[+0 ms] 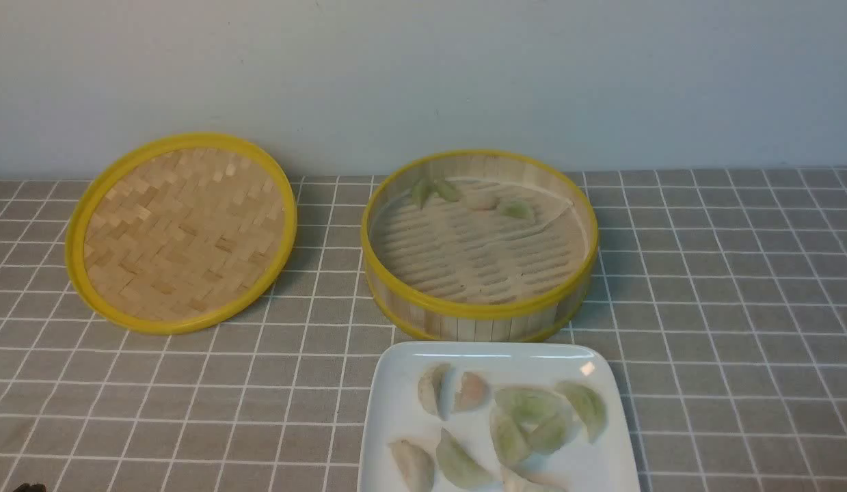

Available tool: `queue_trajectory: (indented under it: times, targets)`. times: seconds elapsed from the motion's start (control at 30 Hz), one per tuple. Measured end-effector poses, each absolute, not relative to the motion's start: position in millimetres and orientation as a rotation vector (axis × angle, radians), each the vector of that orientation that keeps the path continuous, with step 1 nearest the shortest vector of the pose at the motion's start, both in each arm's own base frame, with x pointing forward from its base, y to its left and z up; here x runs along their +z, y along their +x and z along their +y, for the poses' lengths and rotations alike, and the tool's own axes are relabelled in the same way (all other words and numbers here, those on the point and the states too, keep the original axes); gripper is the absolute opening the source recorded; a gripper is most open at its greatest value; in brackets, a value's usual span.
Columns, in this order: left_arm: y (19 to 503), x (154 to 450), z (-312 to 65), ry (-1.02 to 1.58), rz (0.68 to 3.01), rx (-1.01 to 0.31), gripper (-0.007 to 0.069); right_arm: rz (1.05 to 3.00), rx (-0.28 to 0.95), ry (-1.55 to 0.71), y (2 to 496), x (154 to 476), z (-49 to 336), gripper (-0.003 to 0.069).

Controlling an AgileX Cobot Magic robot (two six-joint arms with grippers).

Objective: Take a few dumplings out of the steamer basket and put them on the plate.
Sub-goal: Use the right arm to grab a dumpling from inside the steamer

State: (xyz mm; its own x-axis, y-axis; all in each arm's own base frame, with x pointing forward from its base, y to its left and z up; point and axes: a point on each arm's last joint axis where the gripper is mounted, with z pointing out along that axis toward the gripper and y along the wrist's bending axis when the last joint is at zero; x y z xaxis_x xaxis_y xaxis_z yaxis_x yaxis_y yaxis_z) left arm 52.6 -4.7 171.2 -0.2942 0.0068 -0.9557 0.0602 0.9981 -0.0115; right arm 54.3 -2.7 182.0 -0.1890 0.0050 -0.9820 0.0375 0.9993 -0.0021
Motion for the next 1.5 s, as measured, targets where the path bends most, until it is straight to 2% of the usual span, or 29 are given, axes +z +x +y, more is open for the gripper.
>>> queue_trajectory:
  times: [1.07,1.17,1.37,1.5]
  targets:
    - [52.6,171.2,-4.7,0.048,1.869,-0.052,-0.0005,1.761,-0.024,0.036,54.3,182.0,-2.6,-0.0013]
    - [52.6,171.2,-4.7,0.048,1.869,-0.052,-0.0005,1.725,0.098,0.135,55.1,183.7,-0.4,-0.0013]
    - [52.6,171.2,-4.7,0.048,1.869,-0.052,-0.0005,1.427,0.612,0.591,56.1,203.1,-0.2,-0.0013]
    - [52.6,171.2,-4.7,0.048,1.869,-0.052,-0.0005,1.302,0.729,0.709,55.3,209.7,-4.3,-0.0013]
